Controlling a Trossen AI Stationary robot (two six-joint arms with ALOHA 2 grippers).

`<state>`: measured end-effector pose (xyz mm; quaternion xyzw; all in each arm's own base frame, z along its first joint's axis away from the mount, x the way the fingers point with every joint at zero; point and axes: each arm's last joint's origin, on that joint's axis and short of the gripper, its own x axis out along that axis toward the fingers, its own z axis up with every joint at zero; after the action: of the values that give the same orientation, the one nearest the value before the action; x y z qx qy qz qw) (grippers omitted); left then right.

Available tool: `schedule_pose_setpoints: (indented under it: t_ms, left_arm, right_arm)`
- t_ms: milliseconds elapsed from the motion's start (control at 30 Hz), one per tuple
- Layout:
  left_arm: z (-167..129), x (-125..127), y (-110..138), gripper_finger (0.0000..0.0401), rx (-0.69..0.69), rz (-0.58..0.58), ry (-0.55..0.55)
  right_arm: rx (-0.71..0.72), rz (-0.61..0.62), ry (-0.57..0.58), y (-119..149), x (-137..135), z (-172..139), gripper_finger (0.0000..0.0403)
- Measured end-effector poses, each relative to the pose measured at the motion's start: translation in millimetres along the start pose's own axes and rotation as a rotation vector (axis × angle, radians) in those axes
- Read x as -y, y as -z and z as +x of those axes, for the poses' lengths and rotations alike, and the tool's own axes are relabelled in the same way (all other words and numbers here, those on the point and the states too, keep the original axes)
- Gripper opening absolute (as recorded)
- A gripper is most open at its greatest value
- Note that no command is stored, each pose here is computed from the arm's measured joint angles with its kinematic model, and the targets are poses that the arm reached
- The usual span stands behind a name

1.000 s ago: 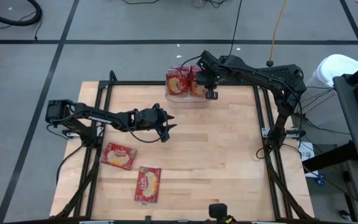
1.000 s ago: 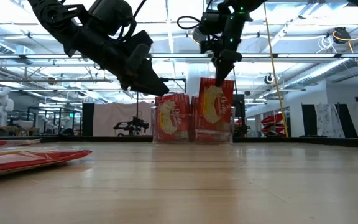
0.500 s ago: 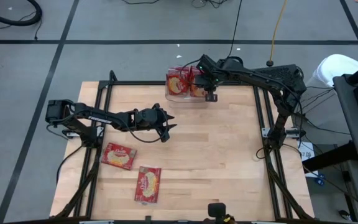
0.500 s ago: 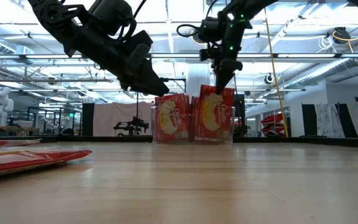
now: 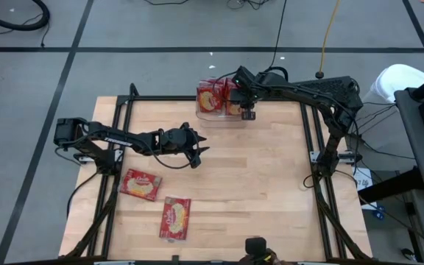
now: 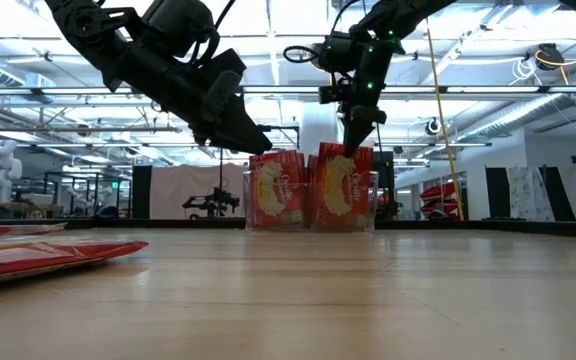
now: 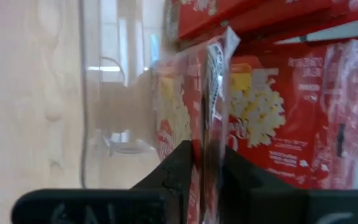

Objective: Sort popcorn bags into baskets
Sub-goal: Put the red popcorn bag into the transparent bin

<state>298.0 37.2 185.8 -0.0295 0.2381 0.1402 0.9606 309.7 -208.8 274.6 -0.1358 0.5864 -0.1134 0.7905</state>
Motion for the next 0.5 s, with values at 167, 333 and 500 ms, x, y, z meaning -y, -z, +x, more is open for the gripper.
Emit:
schedule_pose_setpoints:
  t_ms: [167,333,500]
  left_arm:
    - [0.0,0.0,0.1,0.0186,-0.001,0.0,0.0]
    - [0.0,-0.1,0.2,0.0186,-0.002,0.0,0.0]
    - [-0.1,0.4,0.9,0.0186,-0.009,0.002,0.001]
  right_arm:
    - [0.008,0.002,0.019,-1.2,1.3,0.0,0.0073]
    - [0.011,0.01,0.08,-3.4,4.7,-0.2,0.0103]
    - [0.009,0.019,0.106,-4.1,6.0,-0.3,0.0137]
